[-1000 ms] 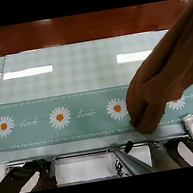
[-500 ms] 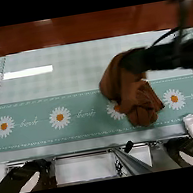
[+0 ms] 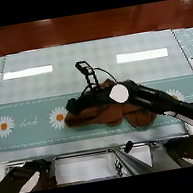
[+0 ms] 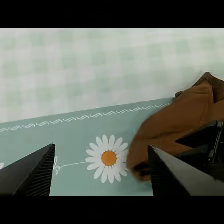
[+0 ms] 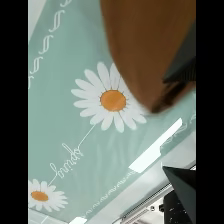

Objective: Fold the shirts.

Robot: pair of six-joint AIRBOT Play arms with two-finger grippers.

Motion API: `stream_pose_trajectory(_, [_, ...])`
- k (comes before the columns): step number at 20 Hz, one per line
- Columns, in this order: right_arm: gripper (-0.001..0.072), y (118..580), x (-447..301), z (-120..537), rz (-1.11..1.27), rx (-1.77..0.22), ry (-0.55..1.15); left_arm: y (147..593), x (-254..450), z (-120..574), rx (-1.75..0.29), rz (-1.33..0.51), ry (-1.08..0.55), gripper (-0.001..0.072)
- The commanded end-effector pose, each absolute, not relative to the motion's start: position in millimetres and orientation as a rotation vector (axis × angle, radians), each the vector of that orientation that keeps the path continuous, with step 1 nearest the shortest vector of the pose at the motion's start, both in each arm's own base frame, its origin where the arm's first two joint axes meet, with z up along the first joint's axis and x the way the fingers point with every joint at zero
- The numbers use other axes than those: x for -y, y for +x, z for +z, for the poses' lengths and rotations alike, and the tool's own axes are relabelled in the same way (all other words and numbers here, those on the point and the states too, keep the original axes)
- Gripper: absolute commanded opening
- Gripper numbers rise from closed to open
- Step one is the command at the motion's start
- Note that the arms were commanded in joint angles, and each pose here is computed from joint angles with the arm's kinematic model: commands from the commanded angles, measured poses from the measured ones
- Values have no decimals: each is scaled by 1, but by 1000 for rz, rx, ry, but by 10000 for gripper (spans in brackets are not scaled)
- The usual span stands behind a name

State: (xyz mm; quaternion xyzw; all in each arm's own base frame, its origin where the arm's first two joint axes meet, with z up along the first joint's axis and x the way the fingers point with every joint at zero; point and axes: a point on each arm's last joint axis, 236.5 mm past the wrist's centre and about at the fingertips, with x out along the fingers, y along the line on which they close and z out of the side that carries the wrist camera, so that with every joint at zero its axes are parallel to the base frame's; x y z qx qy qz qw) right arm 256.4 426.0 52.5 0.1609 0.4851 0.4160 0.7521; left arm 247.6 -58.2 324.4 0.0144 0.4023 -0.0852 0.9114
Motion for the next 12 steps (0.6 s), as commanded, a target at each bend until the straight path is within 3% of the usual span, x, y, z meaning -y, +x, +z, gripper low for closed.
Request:
stream_pose_trajectory(1, [581, 270, -391, 51, 915, -1064, 243, 255, 55, 311, -885, -148, 40, 709])
stream_pose_trajectory(5, [581, 312, -237, 73, 671, -1064, -15, 266, 58, 268, -1015, -141, 67, 709])
stream_pose_trajectory(9, [579, 323, -22, 87, 124, -1128, -295, 258, 79, 179, -1246, -217, 72, 709])
stream_pose_trajectory(10, [579, 319, 14, 90, 39, -1143, -282, 255, 89, 156, -1286, -254, 52, 709])
stream_pose_trajectory(12, [580, 316, 45, 91, -49, -1135, -89, 252, 111, 114, -1301, -320, -23, 709])
